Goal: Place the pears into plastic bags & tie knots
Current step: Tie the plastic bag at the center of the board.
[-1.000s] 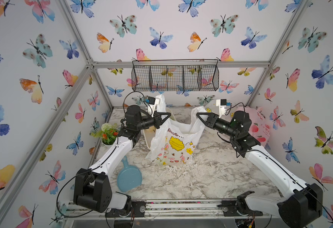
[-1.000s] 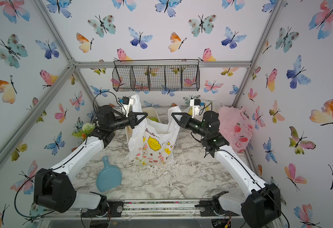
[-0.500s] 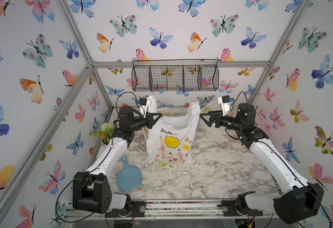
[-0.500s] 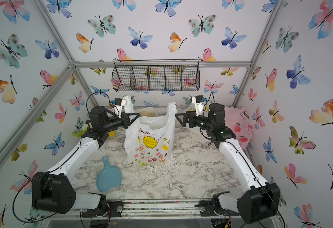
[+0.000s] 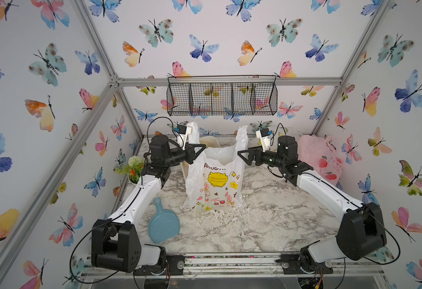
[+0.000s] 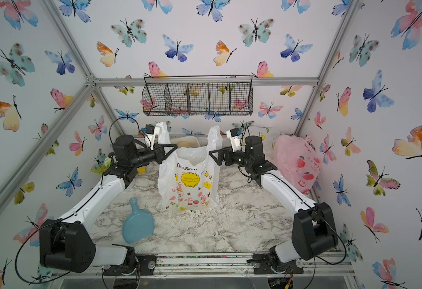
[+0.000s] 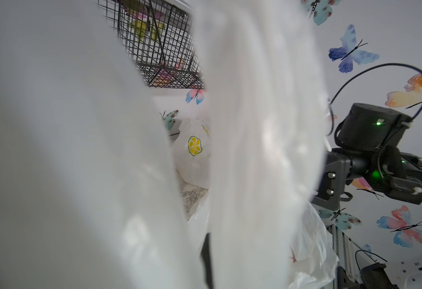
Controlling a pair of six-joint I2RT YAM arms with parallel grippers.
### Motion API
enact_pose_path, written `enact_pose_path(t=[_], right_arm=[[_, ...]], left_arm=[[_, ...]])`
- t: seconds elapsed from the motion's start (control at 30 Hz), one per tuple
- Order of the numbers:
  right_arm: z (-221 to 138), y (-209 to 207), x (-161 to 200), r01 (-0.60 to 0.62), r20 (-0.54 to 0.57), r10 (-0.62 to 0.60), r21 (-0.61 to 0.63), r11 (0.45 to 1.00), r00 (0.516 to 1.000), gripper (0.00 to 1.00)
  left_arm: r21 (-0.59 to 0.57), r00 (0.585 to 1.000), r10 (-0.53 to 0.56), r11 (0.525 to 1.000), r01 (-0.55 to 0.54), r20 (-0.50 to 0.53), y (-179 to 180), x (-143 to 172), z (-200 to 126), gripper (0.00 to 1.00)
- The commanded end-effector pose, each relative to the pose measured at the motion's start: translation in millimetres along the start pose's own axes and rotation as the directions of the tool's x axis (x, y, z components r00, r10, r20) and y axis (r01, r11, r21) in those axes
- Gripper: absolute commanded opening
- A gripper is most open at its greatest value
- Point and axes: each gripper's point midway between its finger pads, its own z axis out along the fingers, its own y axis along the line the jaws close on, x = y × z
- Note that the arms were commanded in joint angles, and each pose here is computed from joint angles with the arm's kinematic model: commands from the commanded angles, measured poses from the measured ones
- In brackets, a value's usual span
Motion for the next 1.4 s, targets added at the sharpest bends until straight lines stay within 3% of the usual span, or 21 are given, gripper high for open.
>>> enact_pose_path(t=[0.0, 0.3, 0.57, 0.8, 0.93, 0.97, 1.03, 1.1, 1.17, 1.23, 1.37], right_arm=[[14.8, 7.6, -18.8, 0.067, 0.030, -0.064, -0.097, 0.993, 0.997, 0.98], [31.2, 14.6, -24.4, 0.019, 0.056, -0.004, -0.267, 0.964, 0.998, 0.98], [52.8, -11.6, -38.6, 0.062, 0.015, -0.061, -0.141, 0.988, 0.998, 0.98], [79.0, -42.1, -18.3, 0.047, -0.067, -0.053, -0.082, 0.996, 0.996, 0.98], [81.4, -58.1, -16.0, 0.034, -0.062, -0.032, 0.026, 0.999, 0.998, 0.98], [81.4, -58.6, -17.7, 0.030, -0.042, -0.029, 0.036, 0.999, 0.999, 0.97], [81.7, -59.0, -20.4, 0.009, -0.015, -0.008, 0.046, 0.999, 1.000, 0.75], [83.5, -55.8, -20.9, -0.002, -0.005, 0.002, 0.018, 1.000, 1.000, 0.66], [87.0, -51.1, -19.6, -0.006, -0.009, 0.006, -0.026, 1.000, 1.000, 0.74], [93.4, -47.0, -14.4, -0.022, -0.035, 0.019, -0.081, 0.996, 0.999, 0.97], [107.0, -49.0, -3.2, -0.062, -0.078, 0.051, -0.141, 0.988, 0.996, 0.98]], left_arm=[[0.030, 1.000, 0.015, 0.999, -0.015, 0.010, -12.0, -4.9, -6.7, 0.04], [0.045, 1.000, 0.003, 0.999, -0.003, 0.012, -14.4, -4.7, -6.7, 0.04], [0.078, 1.000, -0.013, 0.997, 0.012, 0.009, -21.1, -3.7, 1.0, 0.03], [0.080, 1.000, -0.011, 0.997, 0.010, 0.011, -22.2, -5.9, 2.1, 0.03], [0.079, 1.000, -0.012, 0.997, 0.011, 0.008, -22.9, -5.7, 1.9, 0.03], [0.077, 1.000, -0.013, 0.997, 0.012, 0.007, -22.3, -5.5, 2.2, 0.03], [0.079, 1.000, -0.015, 0.997, 0.014, 0.006, -22.2, -5.4, 3.4, 0.03], [0.080, 1.000, -0.016, 0.997, 0.016, 0.005, -22.5, -5.3, 3.8, 0.03], [0.083, 1.000, -0.016, 0.996, 0.016, 0.004, -23.3, -4.8, 3.9, 0.03], [0.084, 1.000, -0.016, 0.996, 0.016, 0.003, -23.7, -4.4, 4.3, 0.03], [0.086, 1.000, -0.016, 0.996, 0.016, 0.003, -25.0, -4.3, 4.7, 0.02]])
